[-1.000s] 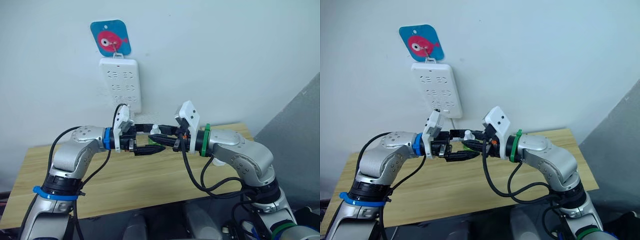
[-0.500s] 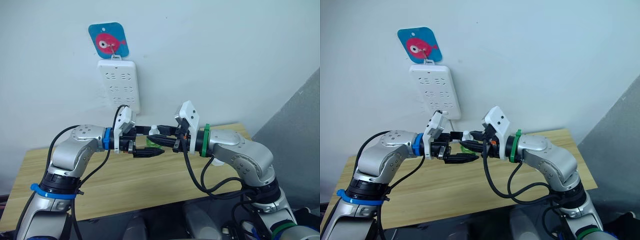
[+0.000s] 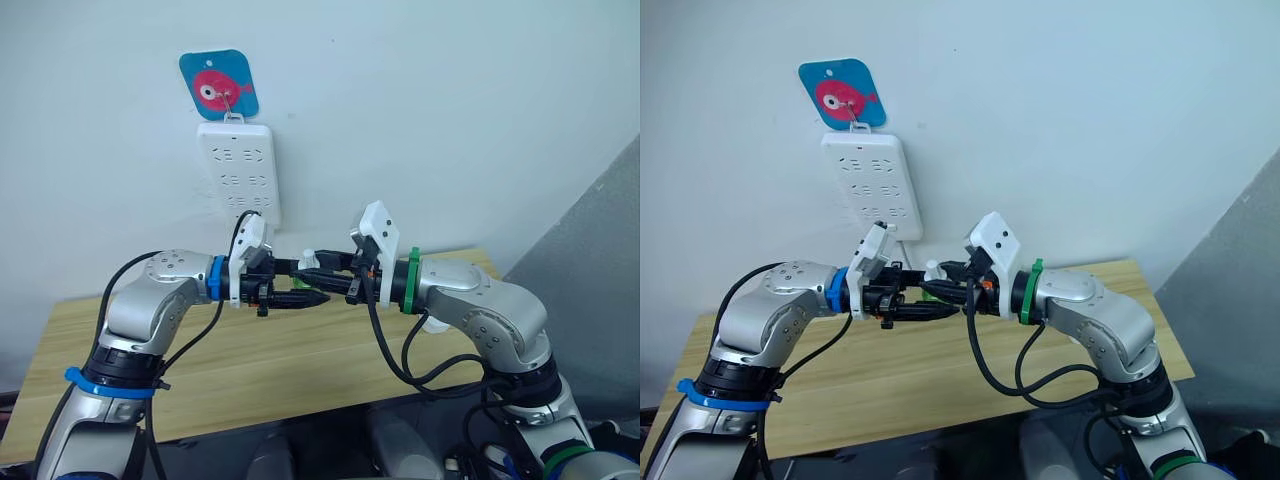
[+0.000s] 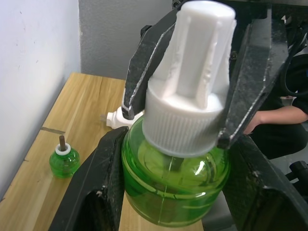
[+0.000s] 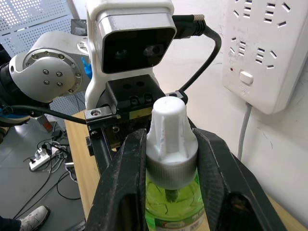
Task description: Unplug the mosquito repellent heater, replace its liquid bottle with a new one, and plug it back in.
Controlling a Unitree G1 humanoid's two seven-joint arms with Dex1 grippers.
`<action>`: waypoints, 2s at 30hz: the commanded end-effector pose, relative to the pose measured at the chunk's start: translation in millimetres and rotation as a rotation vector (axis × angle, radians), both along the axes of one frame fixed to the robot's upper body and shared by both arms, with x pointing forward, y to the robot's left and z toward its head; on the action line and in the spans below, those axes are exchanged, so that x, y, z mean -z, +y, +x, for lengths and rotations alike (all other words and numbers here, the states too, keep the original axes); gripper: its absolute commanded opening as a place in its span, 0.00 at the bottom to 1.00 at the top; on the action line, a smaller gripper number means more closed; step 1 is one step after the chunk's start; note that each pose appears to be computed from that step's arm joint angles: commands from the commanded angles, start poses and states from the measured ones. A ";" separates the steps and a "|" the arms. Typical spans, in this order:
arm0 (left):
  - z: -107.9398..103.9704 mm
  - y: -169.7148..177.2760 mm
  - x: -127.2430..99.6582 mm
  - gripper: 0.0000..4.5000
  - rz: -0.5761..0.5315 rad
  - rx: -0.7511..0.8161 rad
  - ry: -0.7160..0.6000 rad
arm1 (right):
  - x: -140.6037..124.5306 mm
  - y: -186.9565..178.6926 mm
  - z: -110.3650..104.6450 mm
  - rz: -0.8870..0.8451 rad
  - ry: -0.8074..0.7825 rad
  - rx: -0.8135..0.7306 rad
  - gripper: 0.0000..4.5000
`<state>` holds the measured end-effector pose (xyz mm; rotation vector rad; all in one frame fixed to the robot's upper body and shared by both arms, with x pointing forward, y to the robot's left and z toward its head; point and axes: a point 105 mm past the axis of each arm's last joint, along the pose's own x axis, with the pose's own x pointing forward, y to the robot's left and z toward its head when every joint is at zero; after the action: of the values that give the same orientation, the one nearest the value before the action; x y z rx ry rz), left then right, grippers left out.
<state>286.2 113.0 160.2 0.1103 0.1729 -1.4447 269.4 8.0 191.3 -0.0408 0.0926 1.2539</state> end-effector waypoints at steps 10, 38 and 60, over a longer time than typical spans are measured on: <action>12.9 -0.6 -1.2 0.51 -0.056 -0.120 -0.095 | -18.0 -11.9 0.9 0.000 -0.166 0.065 0.77; 22.5 0.8 9.4 0.51 -0.034 -0.174 -0.220 | -2.8 20.6 4.5 0.038 -0.230 -0.005 0.24; 30.0 -13.9 4.1 0.51 -0.107 -0.297 -0.213 | -15.8 -20.5 18.5 -0.024 -0.352 0.072 0.72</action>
<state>313.9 97.4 141.7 0.1206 0.0034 -1.1736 289.3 -9.1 190.8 -0.2570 -0.0951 1.2493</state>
